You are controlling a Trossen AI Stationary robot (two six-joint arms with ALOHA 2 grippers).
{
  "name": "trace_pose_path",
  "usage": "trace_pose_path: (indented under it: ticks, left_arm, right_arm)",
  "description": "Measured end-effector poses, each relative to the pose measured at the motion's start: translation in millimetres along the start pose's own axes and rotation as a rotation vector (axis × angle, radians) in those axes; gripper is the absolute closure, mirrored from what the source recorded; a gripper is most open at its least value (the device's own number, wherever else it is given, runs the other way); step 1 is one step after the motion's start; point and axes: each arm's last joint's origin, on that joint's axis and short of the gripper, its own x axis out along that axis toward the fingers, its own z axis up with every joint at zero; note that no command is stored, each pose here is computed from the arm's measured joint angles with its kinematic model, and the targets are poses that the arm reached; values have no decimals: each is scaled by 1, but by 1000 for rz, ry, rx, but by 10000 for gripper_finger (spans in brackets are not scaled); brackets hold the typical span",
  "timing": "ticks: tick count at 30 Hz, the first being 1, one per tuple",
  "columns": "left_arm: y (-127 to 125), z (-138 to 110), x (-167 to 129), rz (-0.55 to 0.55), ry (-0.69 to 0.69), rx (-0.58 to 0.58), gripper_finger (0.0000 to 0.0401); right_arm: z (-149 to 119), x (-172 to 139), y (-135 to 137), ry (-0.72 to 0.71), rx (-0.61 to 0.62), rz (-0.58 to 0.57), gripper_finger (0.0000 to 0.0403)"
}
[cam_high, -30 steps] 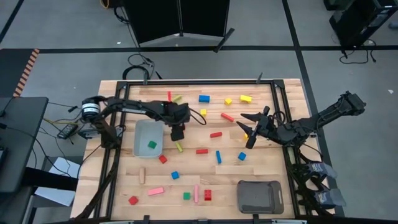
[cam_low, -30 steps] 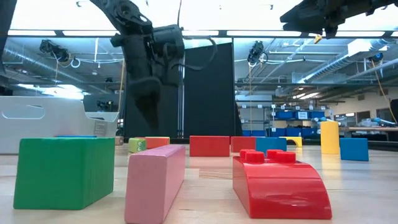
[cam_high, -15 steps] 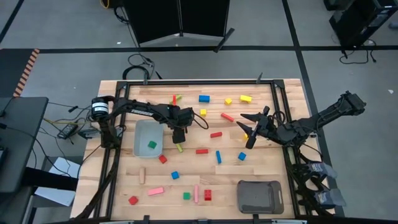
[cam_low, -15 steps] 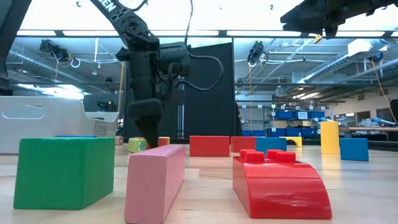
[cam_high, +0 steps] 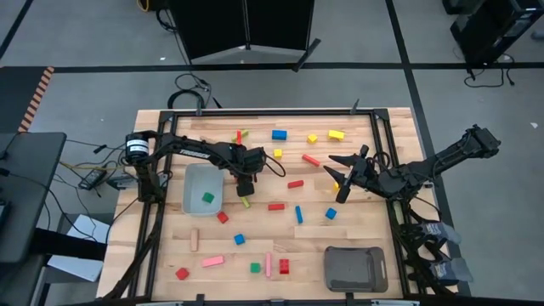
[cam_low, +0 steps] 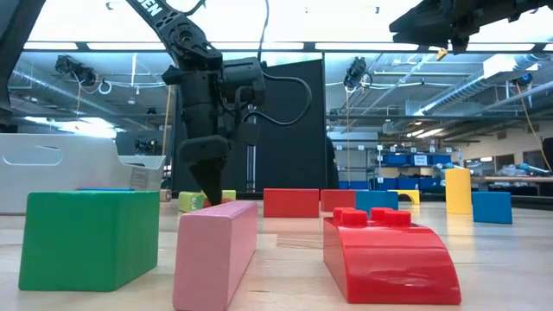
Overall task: Sort blocks by size
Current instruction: Put the top left orange block into the black bin
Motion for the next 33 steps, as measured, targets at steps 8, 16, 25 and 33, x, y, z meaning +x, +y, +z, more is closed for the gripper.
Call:
trace_pose_path:
  ticks: [8,16,25,33]
  left_arm:
    - [0,2,-4,-15,-2,1,301]
    - [-5,23,-29,-23,-108,18,301]
    - [-24,44,-51,-70,-302,63,301]
    - [-55,71,-71,-189,-640,51,301]
  right_arm:
    - [0,0,0,-2,3,0,221]
    - [1,0,0,-5,5,1,223]
    - [9,-1,0,-61,-5,6,221]
    - [25,-12,-2,-159,12,44,218]
